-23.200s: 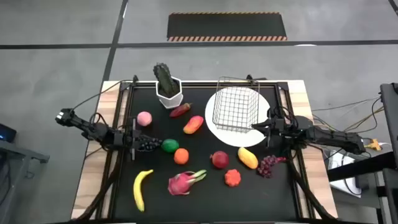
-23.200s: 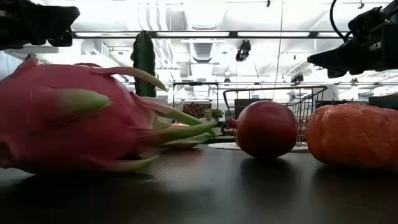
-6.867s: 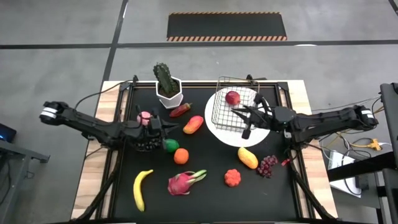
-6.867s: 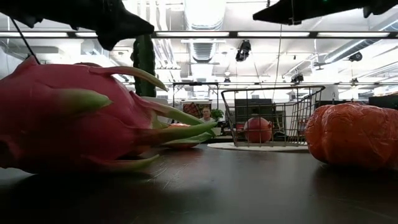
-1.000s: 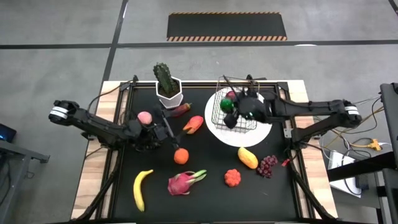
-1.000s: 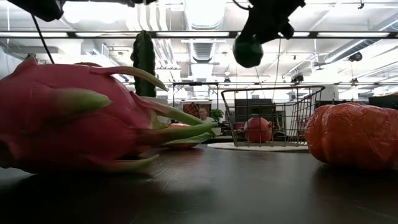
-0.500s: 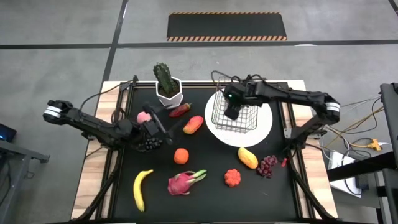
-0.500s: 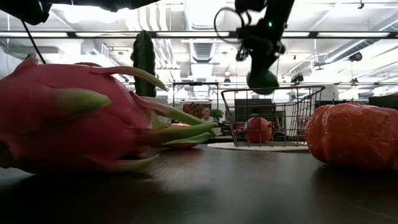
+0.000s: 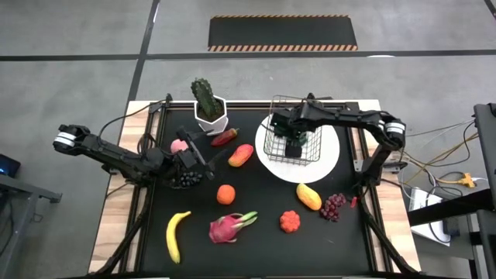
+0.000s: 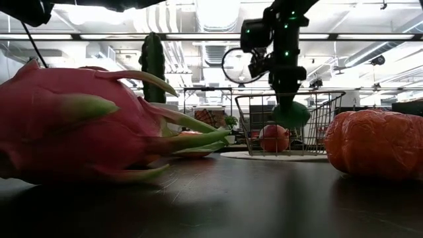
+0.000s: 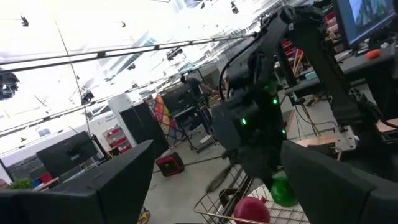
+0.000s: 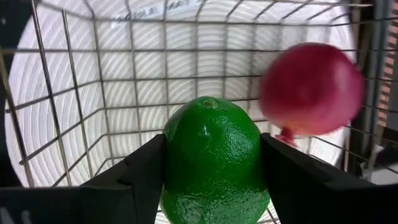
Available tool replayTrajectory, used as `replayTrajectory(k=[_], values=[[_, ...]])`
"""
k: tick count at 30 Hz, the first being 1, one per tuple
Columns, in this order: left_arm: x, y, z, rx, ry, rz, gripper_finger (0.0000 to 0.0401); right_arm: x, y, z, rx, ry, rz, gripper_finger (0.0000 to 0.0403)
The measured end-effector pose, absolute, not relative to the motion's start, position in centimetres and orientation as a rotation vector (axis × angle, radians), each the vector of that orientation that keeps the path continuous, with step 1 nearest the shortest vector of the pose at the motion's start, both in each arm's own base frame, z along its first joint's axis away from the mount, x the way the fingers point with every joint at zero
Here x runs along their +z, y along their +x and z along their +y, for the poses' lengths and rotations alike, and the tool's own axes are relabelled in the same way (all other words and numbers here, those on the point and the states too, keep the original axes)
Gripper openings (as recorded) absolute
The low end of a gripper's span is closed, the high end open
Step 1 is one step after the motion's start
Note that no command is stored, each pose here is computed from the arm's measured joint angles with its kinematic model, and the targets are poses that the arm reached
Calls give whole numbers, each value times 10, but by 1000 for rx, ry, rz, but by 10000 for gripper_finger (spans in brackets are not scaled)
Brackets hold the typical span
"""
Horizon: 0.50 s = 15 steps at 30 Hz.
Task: Build produce basket
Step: Put the lime into the wire basket, then put the red mango into the wire basket
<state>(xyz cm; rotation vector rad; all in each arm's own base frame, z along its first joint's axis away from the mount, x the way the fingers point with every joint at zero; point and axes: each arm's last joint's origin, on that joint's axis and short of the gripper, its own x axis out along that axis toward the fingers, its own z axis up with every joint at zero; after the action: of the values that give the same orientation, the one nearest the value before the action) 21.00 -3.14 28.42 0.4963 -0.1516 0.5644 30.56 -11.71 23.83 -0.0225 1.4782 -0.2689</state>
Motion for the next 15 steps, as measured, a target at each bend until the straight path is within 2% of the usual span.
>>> replayTrajectory(k=[15], values=[[284, 210, -31, 563, 498, -150, 329, 236, 303, -126, -292, -1, 1492, 305]])
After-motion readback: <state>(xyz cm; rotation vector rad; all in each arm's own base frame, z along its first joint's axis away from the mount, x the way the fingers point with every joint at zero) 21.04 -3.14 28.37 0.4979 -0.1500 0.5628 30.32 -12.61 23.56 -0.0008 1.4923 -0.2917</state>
